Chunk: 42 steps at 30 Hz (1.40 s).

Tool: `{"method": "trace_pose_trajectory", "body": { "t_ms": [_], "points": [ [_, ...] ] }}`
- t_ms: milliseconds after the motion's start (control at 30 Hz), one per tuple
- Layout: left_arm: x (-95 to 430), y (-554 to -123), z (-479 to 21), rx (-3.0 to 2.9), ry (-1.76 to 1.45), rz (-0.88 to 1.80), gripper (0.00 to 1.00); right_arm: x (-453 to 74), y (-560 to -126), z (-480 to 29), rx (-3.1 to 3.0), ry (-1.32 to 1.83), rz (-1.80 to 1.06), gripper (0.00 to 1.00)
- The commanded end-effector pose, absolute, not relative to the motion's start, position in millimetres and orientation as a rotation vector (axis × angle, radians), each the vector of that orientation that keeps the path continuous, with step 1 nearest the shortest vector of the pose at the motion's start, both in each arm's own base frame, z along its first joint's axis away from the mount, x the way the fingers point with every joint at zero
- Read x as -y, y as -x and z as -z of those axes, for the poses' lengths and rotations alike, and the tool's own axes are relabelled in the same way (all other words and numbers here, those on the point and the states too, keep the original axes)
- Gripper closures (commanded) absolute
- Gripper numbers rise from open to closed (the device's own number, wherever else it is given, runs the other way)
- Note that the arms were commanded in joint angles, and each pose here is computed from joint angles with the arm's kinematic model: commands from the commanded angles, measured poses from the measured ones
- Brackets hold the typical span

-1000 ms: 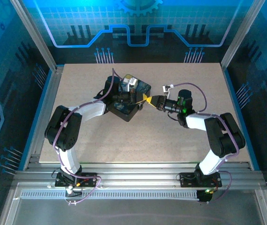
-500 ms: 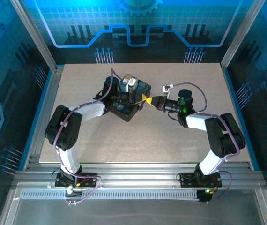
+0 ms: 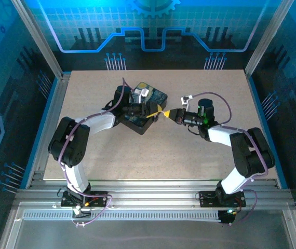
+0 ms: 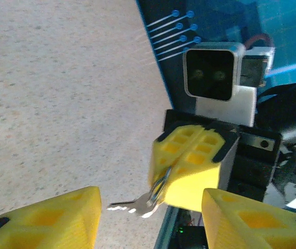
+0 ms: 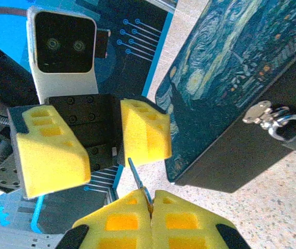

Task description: Unlock the padlock with the key

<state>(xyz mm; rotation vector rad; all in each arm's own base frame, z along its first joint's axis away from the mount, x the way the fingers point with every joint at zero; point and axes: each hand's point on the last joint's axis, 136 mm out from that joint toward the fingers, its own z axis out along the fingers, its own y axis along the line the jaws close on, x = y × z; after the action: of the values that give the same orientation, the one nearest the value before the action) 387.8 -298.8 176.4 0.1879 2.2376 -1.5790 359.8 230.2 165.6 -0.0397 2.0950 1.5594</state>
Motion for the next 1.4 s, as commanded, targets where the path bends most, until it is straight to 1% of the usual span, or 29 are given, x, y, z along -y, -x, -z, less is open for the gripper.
{"method": "trace_pose_trajectory", "body": {
  "t_ms": [0,100,200,233,333,467,567,733,933,1033,1200,1367],
  "points": [
    [280,-386,-173,-2.319,-0.147,1.386,0.45,-214,-358,-161,-2.130,0.053,-1.465,1.00],
    [264,-377,-153,-2.453,-0.113,1.146,0.44,-203,-358,-156,-2.178,0.051,-1.388,1.00],
    [259,-360,-141,-2.549,-0.171,0.904,0.44,-193,-358,-153,-2.211,0.049,-1.316,1.00],
    [262,-353,-139,-2.569,-0.202,0.872,0.44,-189,-356,-149,-2.245,0.037,-1.287,1.00],
    [281,-332,-134,-2.609,-0.263,0.913,0.44,-178,-357,-145,-2.283,0.020,-1.220,1.00],
    [289,-322,-112,-2.674,-0.276,0.858,0.43,-166,-359,-145,-2.293,-0.012,-1.178,1.00],
    [277,-329,-98,-2.712,-0.209,0.732,0.41,-164,-359,-149,-2.295,-0.005,-1.165,1.00],
    [244,-351,-90,-2.707,-0.092,0.484,0.37,-162,-355,-151,-2.311,0.014,-1.132,1.00],
    [194,-378,-87,-2.651,0.076,0.262,0.35,-165,-350,-154,-2.307,0.028,-1.147,1.00],
    [176,-396,-88,-2.608,0.143,0.225,0.33,-167,-348,-157,-2.305,0.038,-1.153,1.00],
    [182,-420,-84,-2.562,0.213,0.238,0.33,-171,-347,-158,-2.303,0.048,-1.154,1.00],
    [205,-427,-65,-2.535,0.285,0.185,0.31,-177,-342,-157,-2.309,0.067,-1.158,1.00]
  ]
}}
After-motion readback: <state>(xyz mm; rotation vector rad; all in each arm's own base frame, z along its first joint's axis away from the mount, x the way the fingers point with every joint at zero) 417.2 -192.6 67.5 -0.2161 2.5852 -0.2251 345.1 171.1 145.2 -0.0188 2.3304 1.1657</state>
